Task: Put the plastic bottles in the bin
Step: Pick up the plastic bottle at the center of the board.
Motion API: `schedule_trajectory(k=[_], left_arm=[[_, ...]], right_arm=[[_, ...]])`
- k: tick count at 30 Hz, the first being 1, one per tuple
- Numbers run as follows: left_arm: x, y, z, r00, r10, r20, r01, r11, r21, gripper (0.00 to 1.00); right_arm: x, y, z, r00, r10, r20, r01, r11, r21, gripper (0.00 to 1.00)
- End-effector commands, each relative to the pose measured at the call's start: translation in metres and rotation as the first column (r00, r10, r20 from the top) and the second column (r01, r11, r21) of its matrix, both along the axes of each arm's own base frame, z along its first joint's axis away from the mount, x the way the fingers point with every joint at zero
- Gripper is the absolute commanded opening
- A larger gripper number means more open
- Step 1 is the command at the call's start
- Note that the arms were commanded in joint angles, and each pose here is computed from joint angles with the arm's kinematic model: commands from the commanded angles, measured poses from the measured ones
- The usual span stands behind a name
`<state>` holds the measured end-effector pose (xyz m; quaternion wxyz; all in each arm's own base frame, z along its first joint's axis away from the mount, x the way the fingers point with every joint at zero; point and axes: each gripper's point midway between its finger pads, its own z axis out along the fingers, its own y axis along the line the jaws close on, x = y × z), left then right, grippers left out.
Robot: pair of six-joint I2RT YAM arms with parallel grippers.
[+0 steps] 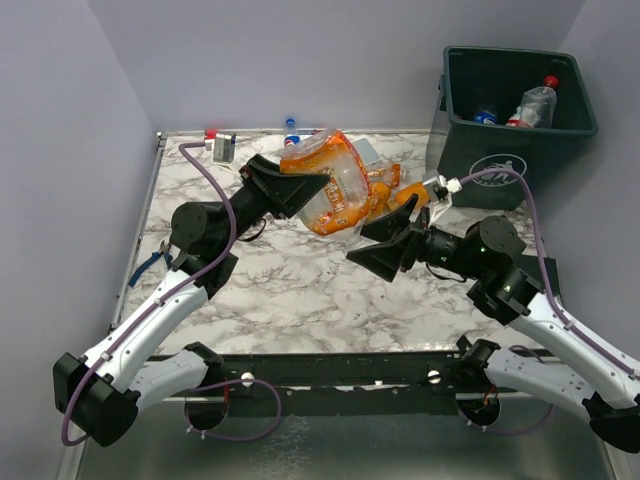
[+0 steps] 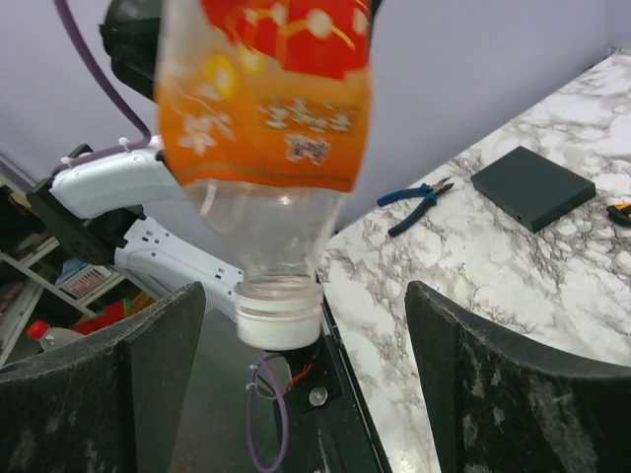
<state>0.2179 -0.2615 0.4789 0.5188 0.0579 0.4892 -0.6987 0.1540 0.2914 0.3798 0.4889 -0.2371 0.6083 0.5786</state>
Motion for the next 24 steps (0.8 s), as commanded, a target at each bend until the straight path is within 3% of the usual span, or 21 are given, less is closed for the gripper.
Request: schedule_trajectory(k=[1, 4, 9, 18, 20, 21, 24], left_arm=[[-0.002, -0.001, -0.005, 1.0, -0.005, -0.011, 0.005, 1.0, 0.007, 0.2], [-0.003, 0.001, -0.004, 1.0, -0.004, -0.01, 0.004, 1.0, 0.001, 0.2], [-0.005, 0.001, -0.006, 1.0, -0.01, -0.017, 0.01, 1.0, 0.002, 0.2], [-0.013, 0.001, -0.008, 1.0, -0.016, 0.011, 0.016, 1.0, 0.016, 0.21], [-0.015, 0.002, -0.01, 1.0, -0.009, 0.029, 0.008, 1.0, 0.026, 0.29], [-0.015, 0.003, -0.011, 0.999, 0.003, 0.033, -0.004, 1.0, 0.026, 0.4], [-0.014, 0.01, -0.014, 0.998, 0.049, 0.046, -0.05, 0.999, 0.021, 0.76]], right_arm=[[-0.009, -0.009, 0.023, 0.998, 0.0, 0.058, -0.003, 0.998, 0.066, 0.86], [-0.001, -0.008, 0.02, 0.999, -0.035, 0.03, 0.034, 0.999, 0.042, 0.83], [0.004, 0.006, 0.007, 0.999, 0.007, -0.032, -0.006, 1.0, 0.01, 0.7], [0.004, 0.009, 0.005, 0.998, 0.025, -0.059, -0.02, 0.996, 0.087, 0.25], [0.003, 0.004, 0.008, 0.999, 0.005, -0.043, -0.001, 0.995, 0.104, 0.11], [0.005, 0.001, 0.008, 0.999, -0.014, -0.039, 0.018, 0.995, 0.102, 0.03], [0.009, -0.006, 0.006, 0.997, -0.071, -0.037, 0.074, 0.994, 0.08, 0.0]])
